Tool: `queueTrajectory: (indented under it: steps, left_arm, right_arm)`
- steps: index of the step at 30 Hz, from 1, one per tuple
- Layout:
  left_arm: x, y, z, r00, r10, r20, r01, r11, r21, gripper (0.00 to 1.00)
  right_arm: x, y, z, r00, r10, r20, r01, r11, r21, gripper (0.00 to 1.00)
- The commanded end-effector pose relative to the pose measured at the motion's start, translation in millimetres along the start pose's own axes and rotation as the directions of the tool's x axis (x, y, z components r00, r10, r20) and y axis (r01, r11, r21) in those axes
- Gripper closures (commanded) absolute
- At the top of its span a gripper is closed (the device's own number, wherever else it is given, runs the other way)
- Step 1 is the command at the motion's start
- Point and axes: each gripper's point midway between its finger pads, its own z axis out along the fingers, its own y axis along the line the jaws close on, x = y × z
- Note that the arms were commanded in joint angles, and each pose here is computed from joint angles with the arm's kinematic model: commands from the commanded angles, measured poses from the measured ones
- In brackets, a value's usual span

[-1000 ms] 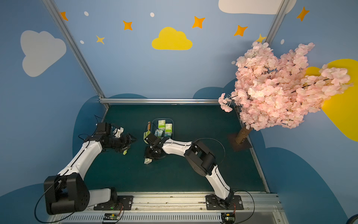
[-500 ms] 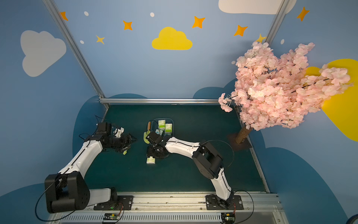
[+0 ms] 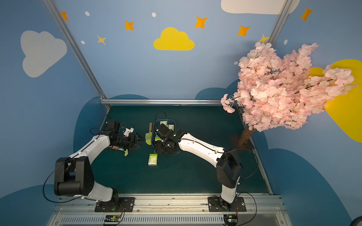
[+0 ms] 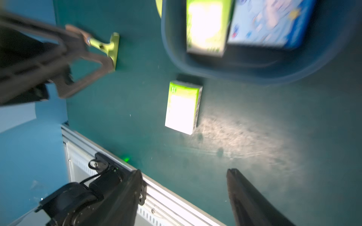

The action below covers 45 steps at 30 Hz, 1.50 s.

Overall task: Take the pocket tissues out of the storage box
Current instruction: Pick up the pocket tissues from the storage box.

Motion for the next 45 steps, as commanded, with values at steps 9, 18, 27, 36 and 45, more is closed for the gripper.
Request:
queueTrajectory:
  steps: [9, 18, 27, 36, 45]
  left_arm:
    - [-20.3, -15.0, 35.5, 0.994, 0.047, -0.099, -0.044, 0.999, 0.032, 0.31]
    - [-33.0, -8.2, 57.6, 0.988, 0.03, -0.152, -0.027, 0.999, 0.025, 0.39]
    - [-33.0, -7.8, 71.1, 0.981, 0.024, -0.192, -0.015, 0.999, 0.049, 0.58]
    - [-30.9, -1.6, 78.5, 0.978, 0.009, -0.208, -0.001, 0.999, 0.038, 0.76]
    - [-25.7, 1.2, 82.9, 0.976, 0.004, -0.217, 0.004, 0.999, 0.038, 0.88]
  right_arm:
    - [-69.5, -16.9, 0.7, 0.999, -0.036, 0.037, 0.034, 0.998, 0.058, 0.2]
    - [-108.0, -30.8, 26.5, 0.999, -0.032, 0.017, 0.03, 0.994, 0.109, 0.2]
    - [-95.2, -19.6, 67.5, 0.997, -0.019, -0.081, 0.025, 0.997, 0.067, 0.2]
    - [-96.6, -16.6, 94.0, 0.994, -0.017, -0.108, 0.021, 0.999, 0.038, 0.21]
    - [-94.8, -20.4, 115.6, 0.992, -0.02, -0.123, 0.027, 0.998, 0.058, 0.26]
